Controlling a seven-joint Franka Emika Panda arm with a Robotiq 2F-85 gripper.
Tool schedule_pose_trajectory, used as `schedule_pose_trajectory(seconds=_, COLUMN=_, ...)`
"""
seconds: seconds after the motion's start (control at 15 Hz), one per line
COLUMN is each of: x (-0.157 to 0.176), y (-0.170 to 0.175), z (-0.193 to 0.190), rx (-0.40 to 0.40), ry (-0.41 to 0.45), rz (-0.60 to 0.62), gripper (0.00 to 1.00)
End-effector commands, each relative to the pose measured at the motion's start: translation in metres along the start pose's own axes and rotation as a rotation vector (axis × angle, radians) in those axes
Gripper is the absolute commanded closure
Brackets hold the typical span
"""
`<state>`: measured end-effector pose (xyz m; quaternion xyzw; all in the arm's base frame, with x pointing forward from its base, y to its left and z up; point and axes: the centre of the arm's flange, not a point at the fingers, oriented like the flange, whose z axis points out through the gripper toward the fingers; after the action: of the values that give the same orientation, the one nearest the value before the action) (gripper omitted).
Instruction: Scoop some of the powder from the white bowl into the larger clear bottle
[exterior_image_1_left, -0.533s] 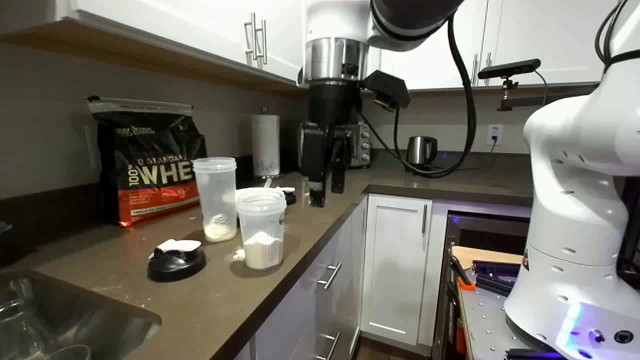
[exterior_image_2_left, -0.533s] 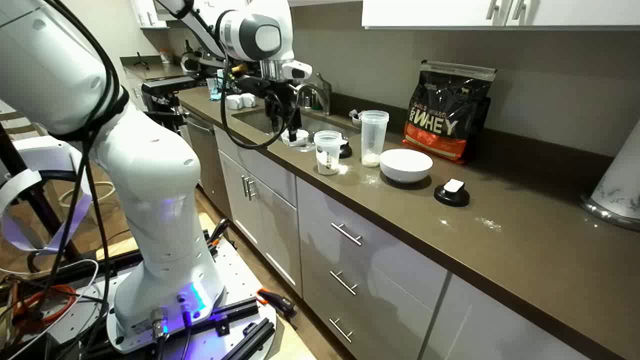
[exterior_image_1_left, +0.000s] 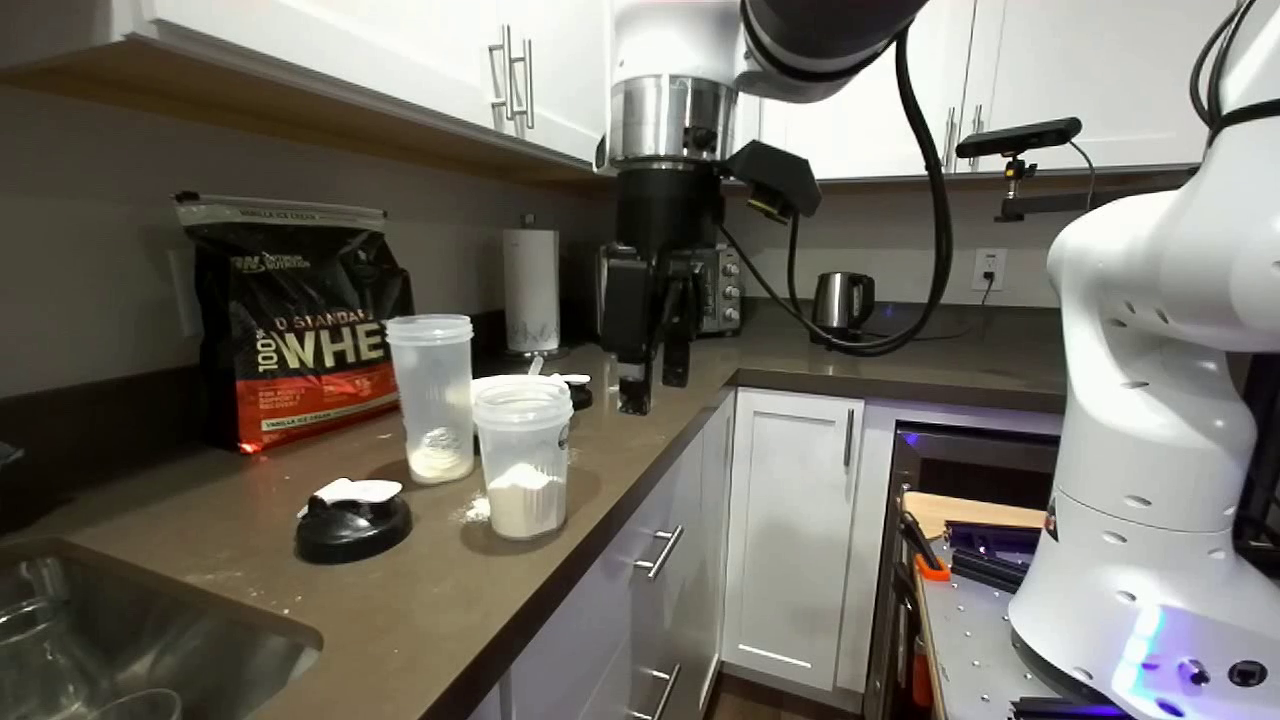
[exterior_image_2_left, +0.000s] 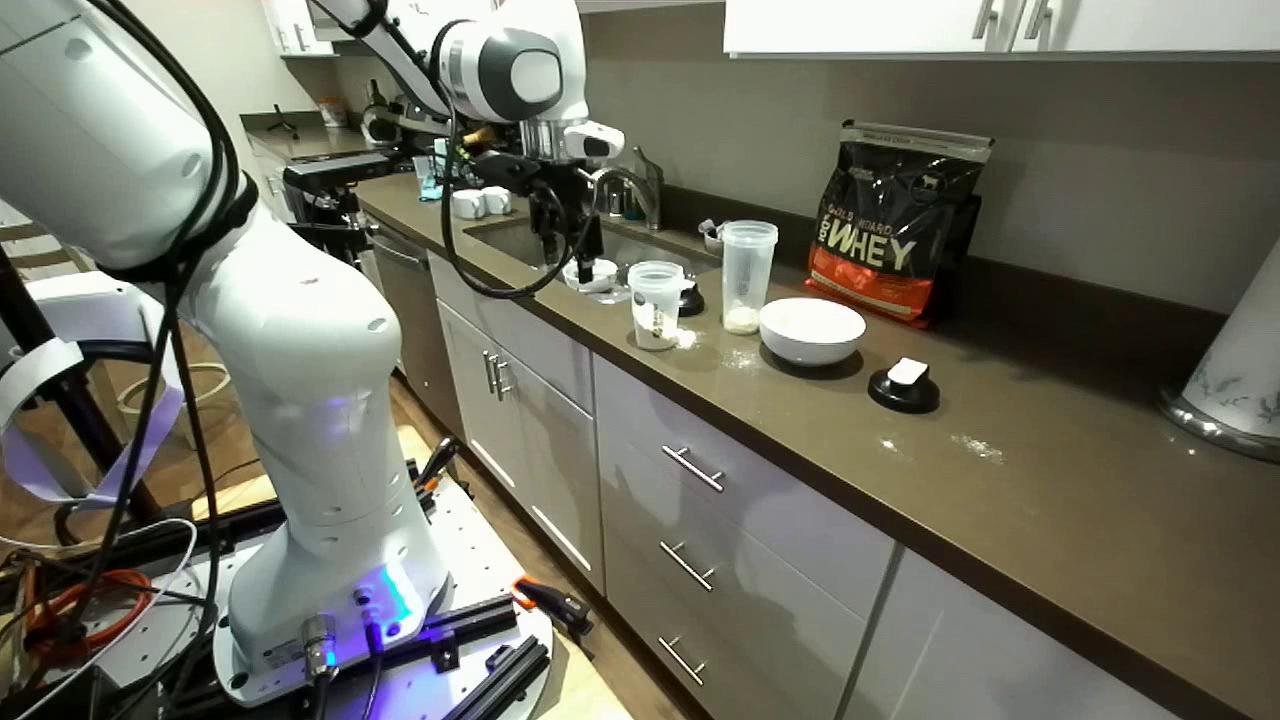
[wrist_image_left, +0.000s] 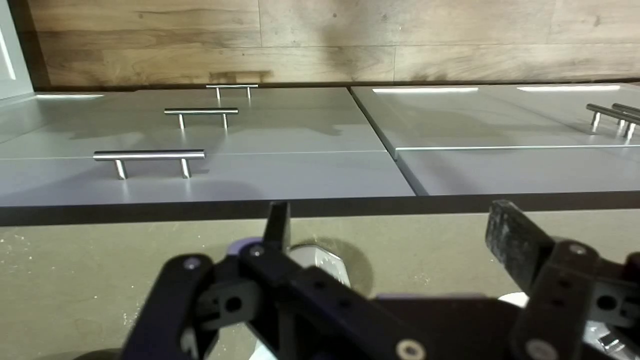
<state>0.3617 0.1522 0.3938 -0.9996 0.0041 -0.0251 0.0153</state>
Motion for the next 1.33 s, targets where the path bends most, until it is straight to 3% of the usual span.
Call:
schedule_pose_trajectory(seconds=0.0, x=0.000, y=0.000, z=0.000, rx=0.000, ry=0.000, rz=0.000, gripper=0.00)
schedule_pose_trajectory(seconds=0.33, x=0.000, y=0.000, z=0.000, rx=0.000, ry=0.000, rz=0.000, gripper=0.00)
schedule_pose_trajectory(seconds=0.87, x=0.072, y=0.070, z=-0.034, rx=0.020, ry=0.082, rz=0.185, gripper=0.00)
schedule_pose_trajectory(seconds=1.27, x=0.125, y=0.117, z=-0.056, rx=0.003, ry=0.159, rz=0.166, gripper=0.00)
